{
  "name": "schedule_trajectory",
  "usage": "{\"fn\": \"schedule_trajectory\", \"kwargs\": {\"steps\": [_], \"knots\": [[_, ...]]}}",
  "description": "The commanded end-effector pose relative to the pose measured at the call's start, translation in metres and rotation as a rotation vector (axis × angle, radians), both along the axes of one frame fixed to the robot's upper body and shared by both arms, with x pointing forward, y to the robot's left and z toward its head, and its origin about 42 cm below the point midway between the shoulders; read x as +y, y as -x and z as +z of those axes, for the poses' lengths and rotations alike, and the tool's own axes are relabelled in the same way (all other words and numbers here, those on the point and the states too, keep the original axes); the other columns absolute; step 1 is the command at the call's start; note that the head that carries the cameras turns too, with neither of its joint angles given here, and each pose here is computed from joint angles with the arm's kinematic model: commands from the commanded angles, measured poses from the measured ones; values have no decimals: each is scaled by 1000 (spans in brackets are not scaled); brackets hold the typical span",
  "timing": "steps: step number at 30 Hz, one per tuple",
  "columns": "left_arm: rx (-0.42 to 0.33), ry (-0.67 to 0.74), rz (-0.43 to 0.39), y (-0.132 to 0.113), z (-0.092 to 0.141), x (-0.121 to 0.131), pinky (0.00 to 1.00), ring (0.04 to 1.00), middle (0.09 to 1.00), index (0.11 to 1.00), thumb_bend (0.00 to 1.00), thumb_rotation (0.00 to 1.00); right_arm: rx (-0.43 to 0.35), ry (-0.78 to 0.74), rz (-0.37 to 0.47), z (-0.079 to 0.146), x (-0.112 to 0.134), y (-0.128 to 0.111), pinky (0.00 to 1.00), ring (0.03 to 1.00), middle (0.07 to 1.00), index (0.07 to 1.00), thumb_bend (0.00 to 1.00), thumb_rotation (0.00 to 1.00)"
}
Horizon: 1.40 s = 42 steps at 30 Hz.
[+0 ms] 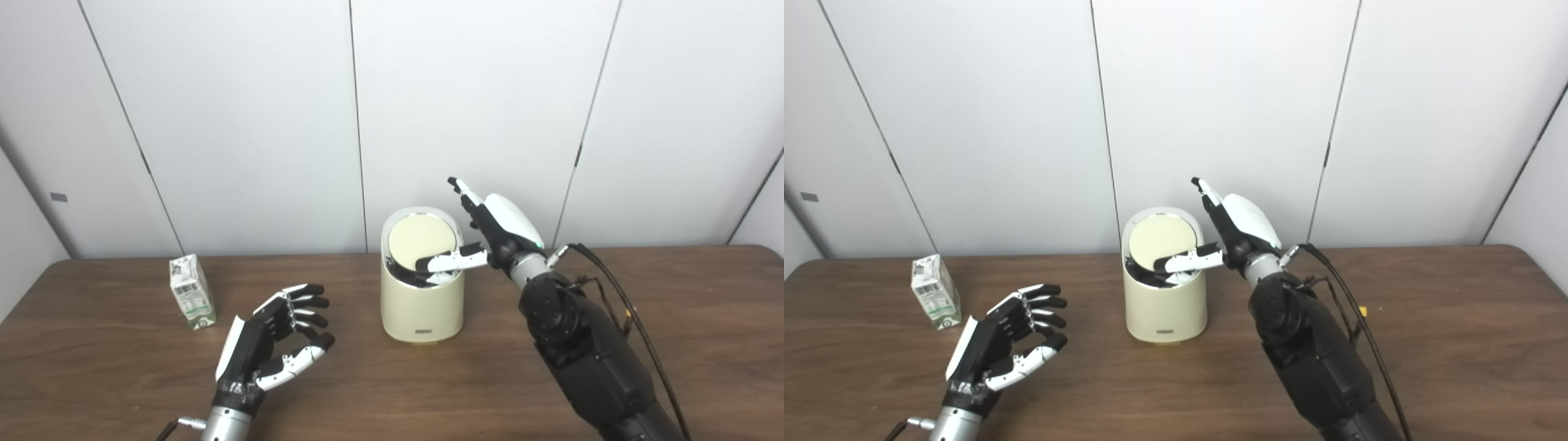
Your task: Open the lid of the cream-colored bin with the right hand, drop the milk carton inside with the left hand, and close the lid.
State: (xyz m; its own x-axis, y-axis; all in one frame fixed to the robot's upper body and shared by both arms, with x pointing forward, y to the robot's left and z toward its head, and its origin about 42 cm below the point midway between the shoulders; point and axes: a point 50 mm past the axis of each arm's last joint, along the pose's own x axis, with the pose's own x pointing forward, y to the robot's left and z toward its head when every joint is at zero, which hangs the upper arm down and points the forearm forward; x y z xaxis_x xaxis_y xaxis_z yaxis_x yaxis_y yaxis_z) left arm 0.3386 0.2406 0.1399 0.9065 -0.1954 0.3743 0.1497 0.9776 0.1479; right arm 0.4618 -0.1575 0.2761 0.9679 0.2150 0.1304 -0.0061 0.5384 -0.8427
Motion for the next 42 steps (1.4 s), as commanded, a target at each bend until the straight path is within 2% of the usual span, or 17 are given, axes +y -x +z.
{"fn": "schedule_trajectory", "kwargs": {"steps": [1, 11, 16, 19, 23, 26, 28, 34, 42], "knots": [[-68, 6, -3, -4, 17, -2, 474, 581, 687, 758, 619, 166, -112, 52, -6, 28, 2, -6, 696, 888, 963, 1000, 926, 424], [-68, 12, -3, -2, 18, -2, 466, 575, 683, 753, 634, 184, -109, 173, -49, 22, 7, -3, 704, 879, 967, 1000, 878, 305], [-66, 11, -4, -1, 19, -2, 465, 572, 684, 754, 626, 178, -79, 210, -81, 21, 10, -6, 657, 846, 947, 987, 850, 292], [-66, 11, -4, 0, 19, -2, 462, 569, 682, 753, 633, 187, 6, 117, -108, 18, 10, -13, 634, 844, 944, 983, 824, 320], [-63, 15, -5, 1, 19, -3, 462, 569, 683, 752, 629, 178, 134, -48, -136, 10, 8, -22, 702, 887, 959, 986, 764, 368], [-62, 16, -5, 3, 20, -3, 467, 572, 685, 750, 630, 177, 203, -91, -161, 0, 8, -25, 754, 927, 974, 988, 741, 425], [-63, 14, -3, 3, 21, -4, 465, 571, 684, 750, 635, 191, 223, -88, -170, -6, 8, -25, 753, 923, 970, 976, 736, 424], [-60, 5, 5, 4, 23, -3, 462, 570, 678, 751, 639, 211, 158, 9, -108, -5, 10, -12, 659, 878, 959, 964, 729, 451], [-67, 0, -2, 1, 21, -3, 468, 574, 685, 748, 616, 184, 119, 5, -84, 3, 7, -5, 692, 892, 956, 955, 709, 438]]}}
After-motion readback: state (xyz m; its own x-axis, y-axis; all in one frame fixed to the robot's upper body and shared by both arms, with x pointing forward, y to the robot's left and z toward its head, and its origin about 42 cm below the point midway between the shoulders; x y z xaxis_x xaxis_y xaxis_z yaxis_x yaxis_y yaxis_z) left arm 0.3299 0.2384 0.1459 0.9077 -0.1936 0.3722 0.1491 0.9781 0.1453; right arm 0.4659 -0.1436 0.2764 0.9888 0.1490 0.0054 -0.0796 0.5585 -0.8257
